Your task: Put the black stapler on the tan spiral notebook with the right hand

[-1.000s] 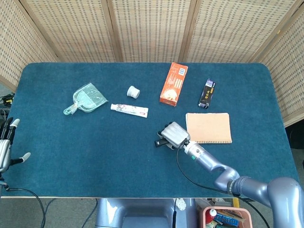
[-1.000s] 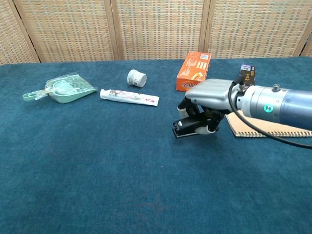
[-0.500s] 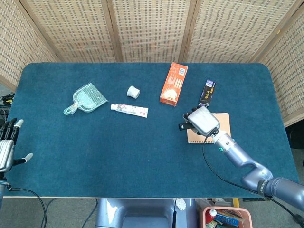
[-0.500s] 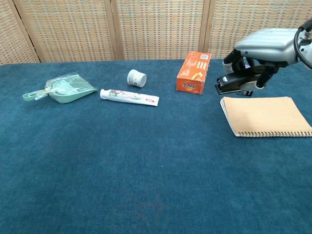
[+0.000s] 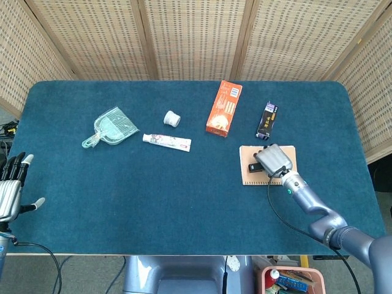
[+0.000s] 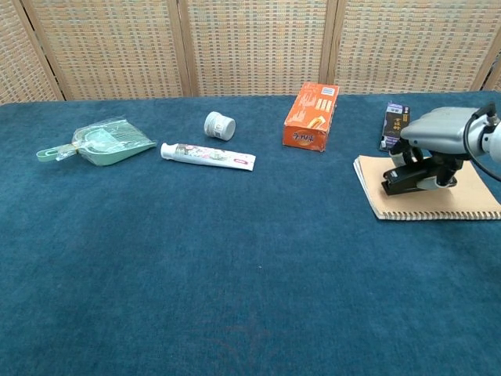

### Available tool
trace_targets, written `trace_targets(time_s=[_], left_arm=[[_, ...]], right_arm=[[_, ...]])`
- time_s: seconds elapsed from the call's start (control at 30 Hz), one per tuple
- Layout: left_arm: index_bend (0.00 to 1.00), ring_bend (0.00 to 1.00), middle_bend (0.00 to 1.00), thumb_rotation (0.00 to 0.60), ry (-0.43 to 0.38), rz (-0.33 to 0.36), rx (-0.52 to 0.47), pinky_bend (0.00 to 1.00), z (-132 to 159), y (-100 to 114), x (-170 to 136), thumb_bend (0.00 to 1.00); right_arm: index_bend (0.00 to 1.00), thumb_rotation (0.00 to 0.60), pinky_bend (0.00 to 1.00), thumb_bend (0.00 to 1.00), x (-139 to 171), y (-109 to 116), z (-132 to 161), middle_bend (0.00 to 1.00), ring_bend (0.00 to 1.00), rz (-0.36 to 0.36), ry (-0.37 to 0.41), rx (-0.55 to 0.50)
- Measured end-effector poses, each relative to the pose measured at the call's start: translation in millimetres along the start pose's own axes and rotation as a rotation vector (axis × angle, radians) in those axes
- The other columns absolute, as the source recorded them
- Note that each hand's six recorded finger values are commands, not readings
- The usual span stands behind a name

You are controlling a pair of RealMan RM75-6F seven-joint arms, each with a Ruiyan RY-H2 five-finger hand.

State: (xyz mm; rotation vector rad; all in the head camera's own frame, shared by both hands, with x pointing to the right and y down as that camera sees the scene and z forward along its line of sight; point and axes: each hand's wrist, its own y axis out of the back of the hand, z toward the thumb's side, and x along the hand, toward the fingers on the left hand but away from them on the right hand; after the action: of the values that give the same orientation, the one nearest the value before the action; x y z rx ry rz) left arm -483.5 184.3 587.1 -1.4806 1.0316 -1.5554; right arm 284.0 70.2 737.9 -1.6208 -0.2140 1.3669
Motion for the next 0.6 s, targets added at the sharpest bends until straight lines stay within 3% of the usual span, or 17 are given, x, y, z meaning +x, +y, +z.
trace_targets(time_s=[0.07, 0.13, 0.33, 0.53, 0.6], left_arm=[[0.0, 0.0, 0.0, 0.6, 0.001, -0.001, -0.001, 0.0, -0.3, -0.2, -0.1, 0.0], [0.0, 0.0, 0.0, 0.6, 0.001, -0.004, -0.004, 0.0, -0.7, -0.4, -0.2, 0.0], [0.0, 0.0, 0.0, 0.6, -0.004, -0.001, -0.008, 0.0, 0.3, 1.1, -1.1, 0.0], [0.0, 0.0, 0.0, 0.6, -0.015, 0.009, -0.016, 0.0, 1.9, 4.6, -3.6, 0.0], [0.0, 0.0, 0.0, 0.6, -0.018, 0.013, -0.018, 0.0, 2.5, 5.9, -4.8, 0.0]], right_arm=[[0.06, 0.6, 0.08, 0.14, -0.6, -5.3, -2.1, 0.0, 0.0, 0.022, -0.006, 0.011], [0.0, 0.6, 0.03, 0.13, -0.9, -6.6, -5.0, 0.0, 0.0, 0.032, -0.017, 0.011], [0.0, 0.6, 0.02, 0.13, 4.7, 1.8, -10.2, 0.0, 0.0, 0.009, -0.035, -0.002], [0.0, 0.6, 0.0, 0.13, 30.0, 24.5, -13.4, 0.0, 0.0, -0.081, -0.039, -0.037], [0.0, 0.6, 0.0, 0.08, 46.1, 34.4, -15.9, 0.0, 0.0, -0.122, -0.045, -0.055]])
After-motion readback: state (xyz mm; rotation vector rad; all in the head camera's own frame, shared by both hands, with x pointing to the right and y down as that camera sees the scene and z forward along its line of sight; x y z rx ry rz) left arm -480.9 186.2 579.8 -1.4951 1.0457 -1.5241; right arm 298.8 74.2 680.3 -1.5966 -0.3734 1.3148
